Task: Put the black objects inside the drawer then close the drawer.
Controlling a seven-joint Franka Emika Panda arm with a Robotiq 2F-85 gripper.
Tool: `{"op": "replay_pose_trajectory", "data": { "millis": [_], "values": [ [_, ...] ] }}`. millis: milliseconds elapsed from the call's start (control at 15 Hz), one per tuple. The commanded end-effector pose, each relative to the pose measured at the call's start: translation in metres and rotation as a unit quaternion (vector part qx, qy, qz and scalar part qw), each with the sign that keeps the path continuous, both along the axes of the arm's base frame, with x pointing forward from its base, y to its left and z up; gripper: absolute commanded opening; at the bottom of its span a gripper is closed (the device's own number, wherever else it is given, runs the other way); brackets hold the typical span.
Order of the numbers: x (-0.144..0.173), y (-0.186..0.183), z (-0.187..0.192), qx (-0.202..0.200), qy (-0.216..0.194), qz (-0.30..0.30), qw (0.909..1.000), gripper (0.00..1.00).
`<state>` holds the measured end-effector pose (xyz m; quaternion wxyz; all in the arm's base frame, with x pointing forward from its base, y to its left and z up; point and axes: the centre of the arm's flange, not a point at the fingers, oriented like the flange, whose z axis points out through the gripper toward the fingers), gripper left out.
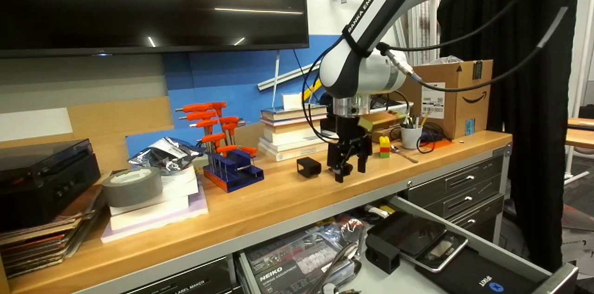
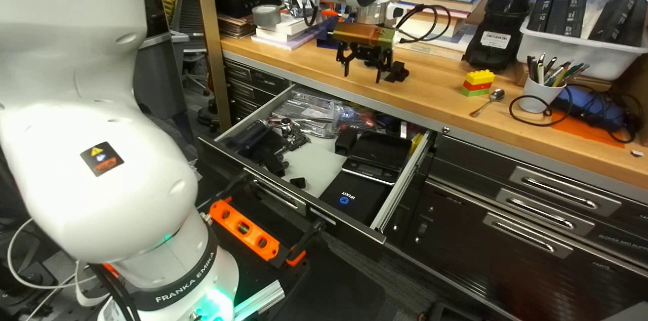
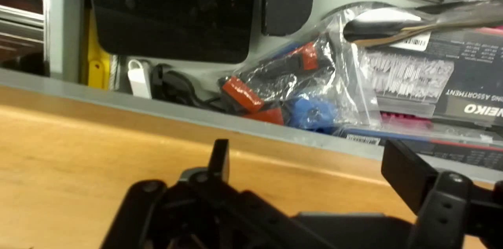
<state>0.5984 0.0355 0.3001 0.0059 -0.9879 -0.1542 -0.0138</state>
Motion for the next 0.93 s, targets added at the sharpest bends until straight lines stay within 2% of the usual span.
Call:
{"op": "replay_pose_trajectory", "data": {
  "millis": [0, 200, 467, 867],
  "values": [
    [0.051, -0.001, 0.025, -0.023, -0.021, -0.003, 0.9995, 1.00],
    [0.083, -0.009, 0.031, -0.034, -0.042, -0.005, 0.9985, 1.00],
    [0.114, -0.021, 0.016, -0.034, -0.051, -0.018, 0.9979, 1.00],
    [0.136, -0.035, -0.010, -0.038, -0.042, -0.033, 0.9978, 1.00]
  ]
}}
